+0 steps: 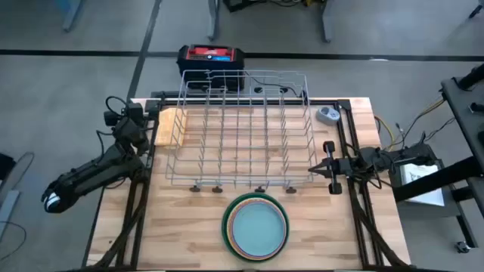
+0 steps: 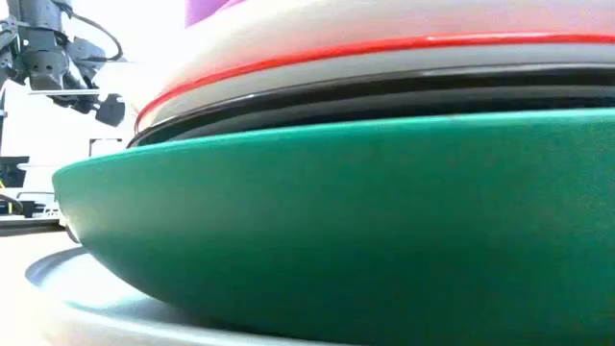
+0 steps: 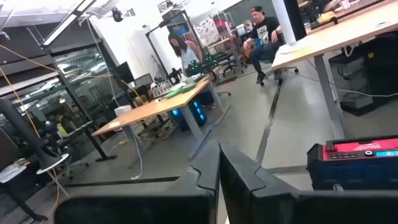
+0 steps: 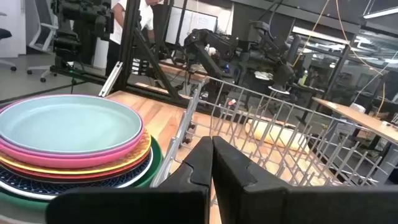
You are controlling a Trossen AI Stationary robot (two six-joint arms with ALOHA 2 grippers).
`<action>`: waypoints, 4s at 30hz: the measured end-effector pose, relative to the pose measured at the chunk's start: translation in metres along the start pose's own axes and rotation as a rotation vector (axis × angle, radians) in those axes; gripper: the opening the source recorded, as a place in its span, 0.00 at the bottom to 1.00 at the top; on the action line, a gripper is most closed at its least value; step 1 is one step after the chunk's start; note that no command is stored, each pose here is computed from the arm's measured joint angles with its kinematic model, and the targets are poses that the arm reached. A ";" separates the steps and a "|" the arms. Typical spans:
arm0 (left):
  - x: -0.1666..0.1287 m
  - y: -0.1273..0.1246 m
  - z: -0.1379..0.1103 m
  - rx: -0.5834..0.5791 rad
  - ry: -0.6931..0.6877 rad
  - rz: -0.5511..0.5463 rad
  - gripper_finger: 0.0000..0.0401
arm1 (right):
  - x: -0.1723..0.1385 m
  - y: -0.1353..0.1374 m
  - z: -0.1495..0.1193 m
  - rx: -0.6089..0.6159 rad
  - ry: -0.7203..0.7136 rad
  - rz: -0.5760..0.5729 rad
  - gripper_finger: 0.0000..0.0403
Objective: Sort dishes
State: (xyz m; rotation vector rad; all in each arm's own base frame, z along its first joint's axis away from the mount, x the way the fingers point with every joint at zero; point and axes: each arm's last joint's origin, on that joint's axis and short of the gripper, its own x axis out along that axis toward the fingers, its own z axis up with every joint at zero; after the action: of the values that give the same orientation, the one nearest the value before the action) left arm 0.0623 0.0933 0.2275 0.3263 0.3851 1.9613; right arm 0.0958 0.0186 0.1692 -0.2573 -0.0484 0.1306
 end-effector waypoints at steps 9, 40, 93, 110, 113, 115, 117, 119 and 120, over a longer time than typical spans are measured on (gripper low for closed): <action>0.000 0.000 0.000 0.000 0.000 0.000 0.00 | 0.000 0.000 0.000 0.000 0.000 0.000 0.00; 0.000 0.000 0.000 -0.001 0.000 0.000 0.00 | 0.000 0.000 0.000 0.000 0.000 0.000 0.00; -0.030 0.016 0.062 -0.501 -0.218 -0.488 0.00 | 0.000 0.000 0.000 0.000 -0.002 0.000 0.00; -0.113 -0.018 0.108 -0.268 -0.420 -1.121 0.00 | 0.000 0.000 0.000 0.000 -0.003 -0.001 0.00; -0.121 -0.018 0.124 -0.281 -0.407 -1.139 0.00 | 0.000 0.000 0.000 0.001 -0.003 -0.001 0.00; -0.126 -0.018 0.134 -0.272 -0.392 -1.161 0.00 | 0.000 0.000 0.000 0.005 -0.004 -0.001 0.00; -0.131 -0.019 0.141 -0.244 -0.362 -1.189 0.00 | 0.000 0.000 0.001 0.068 -0.011 0.000 0.00; -0.136 -0.021 0.147 -0.232 -0.317 -1.218 0.00 | 0.000 -0.001 0.003 0.144 -0.034 -0.003 0.00; -0.139 -0.023 0.148 -0.218 -0.293 -1.234 0.00 | 0.000 -0.001 0.004 0.167 -0.045 0.004 0.00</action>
State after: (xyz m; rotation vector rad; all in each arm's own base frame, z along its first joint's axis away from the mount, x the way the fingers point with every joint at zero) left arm 0.1954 -0.0075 0.3457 0.1531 0.1062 0.7165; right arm 0.0955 0.0189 0.1735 -0.0876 -0.0816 0.1435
